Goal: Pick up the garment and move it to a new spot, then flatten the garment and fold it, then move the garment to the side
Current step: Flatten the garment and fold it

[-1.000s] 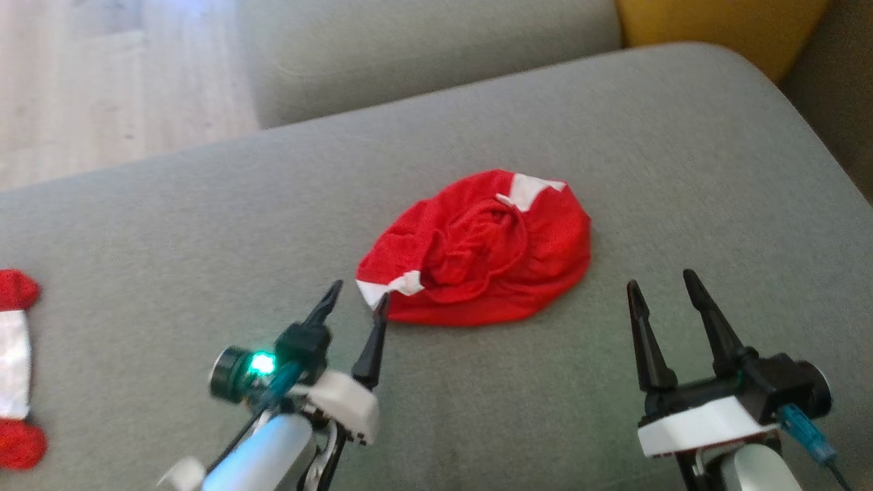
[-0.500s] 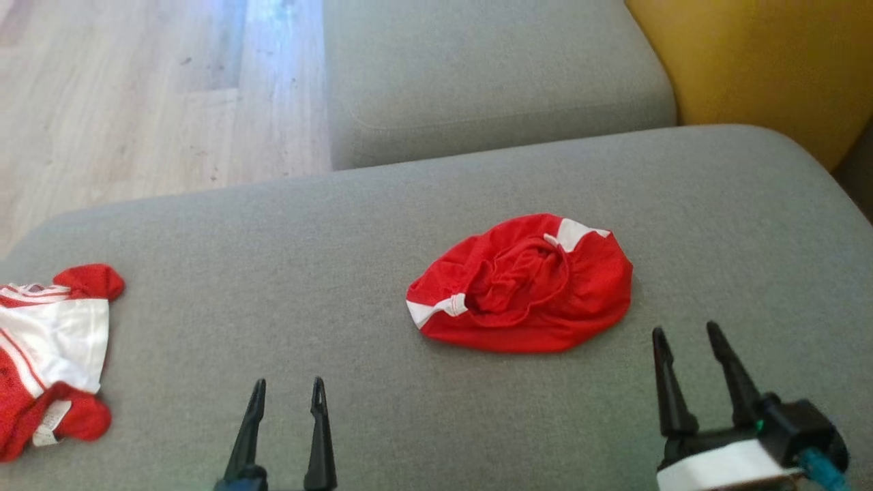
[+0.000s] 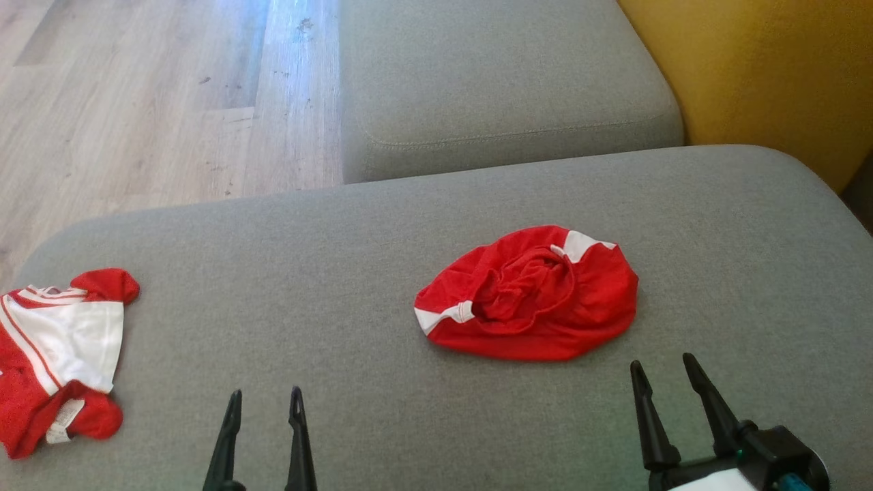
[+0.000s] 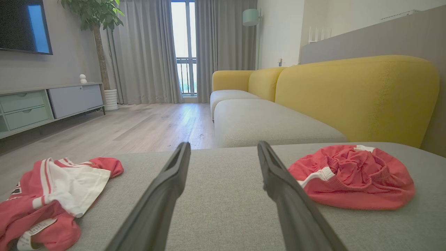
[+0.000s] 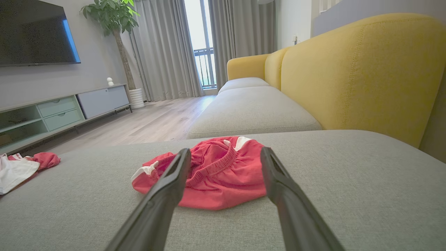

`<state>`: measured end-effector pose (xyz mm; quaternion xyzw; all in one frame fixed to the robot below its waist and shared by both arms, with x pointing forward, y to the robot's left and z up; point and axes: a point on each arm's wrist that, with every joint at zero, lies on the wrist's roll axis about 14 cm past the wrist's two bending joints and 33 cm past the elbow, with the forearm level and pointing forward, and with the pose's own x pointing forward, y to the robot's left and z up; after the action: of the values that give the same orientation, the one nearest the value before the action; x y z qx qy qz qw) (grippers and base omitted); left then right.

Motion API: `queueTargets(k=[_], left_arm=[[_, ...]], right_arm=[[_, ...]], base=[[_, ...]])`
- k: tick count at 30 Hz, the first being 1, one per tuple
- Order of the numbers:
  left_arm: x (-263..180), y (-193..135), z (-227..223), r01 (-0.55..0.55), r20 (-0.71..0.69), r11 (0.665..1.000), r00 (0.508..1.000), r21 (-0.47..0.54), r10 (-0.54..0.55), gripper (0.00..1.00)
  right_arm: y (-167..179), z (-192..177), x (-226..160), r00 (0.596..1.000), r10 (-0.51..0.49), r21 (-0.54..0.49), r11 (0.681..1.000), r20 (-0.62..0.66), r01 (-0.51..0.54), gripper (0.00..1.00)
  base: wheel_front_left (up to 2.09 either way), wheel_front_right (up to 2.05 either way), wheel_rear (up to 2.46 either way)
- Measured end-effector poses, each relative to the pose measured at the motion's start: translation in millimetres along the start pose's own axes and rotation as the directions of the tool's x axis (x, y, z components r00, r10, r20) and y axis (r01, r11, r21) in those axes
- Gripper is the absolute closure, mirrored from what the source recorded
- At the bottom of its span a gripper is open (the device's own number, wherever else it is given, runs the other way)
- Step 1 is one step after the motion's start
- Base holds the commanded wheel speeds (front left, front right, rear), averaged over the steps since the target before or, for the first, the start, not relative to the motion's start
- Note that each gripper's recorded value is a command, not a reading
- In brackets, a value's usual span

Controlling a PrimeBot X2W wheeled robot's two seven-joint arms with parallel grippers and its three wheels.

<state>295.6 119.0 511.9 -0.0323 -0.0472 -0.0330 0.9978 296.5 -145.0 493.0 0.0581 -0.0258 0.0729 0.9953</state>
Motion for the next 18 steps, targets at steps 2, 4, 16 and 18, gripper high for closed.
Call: queueTargets(k=[2,4,16,18], left_arm=[[-0.2,2.1,0.2,-0.006,0.001,1.0,1.0,0.002,0.006,0.0],[-1.8,1.3,-1.4,0.001,-0.004,1.0,1.0,0.006,-0.001,0.0],[-4.3,1.3,0.1,-0.001,0.002,1.0,1.0,0.001,0.001,0.0],[-4.7,1.7,0.0,-0.007,0.002,1.0,1.0,0.003,0.007,0.0]], right_arm=[[2.1,0.3,-0.1,1.0,0.006,0.001,1.0,0.001,-0.006,0.0],[3.1,0.3,0.0,1.0,0.009,0.001,1.0,0.001,-0.009,0.0],[6.1,0.2,-2.5,1.0,0.018,-0.006,1.0,0.002,-0.018,0.0],[5.7,-1.0,-4.2,1.0,0.016,-0.005,1.0,-0.001,-0.016,0.0]], base=[[0.0,0.0,0.0],[0.0,0.0,0.0],[0.0,0.0,0.0],[0.0,0.0,0.0]])
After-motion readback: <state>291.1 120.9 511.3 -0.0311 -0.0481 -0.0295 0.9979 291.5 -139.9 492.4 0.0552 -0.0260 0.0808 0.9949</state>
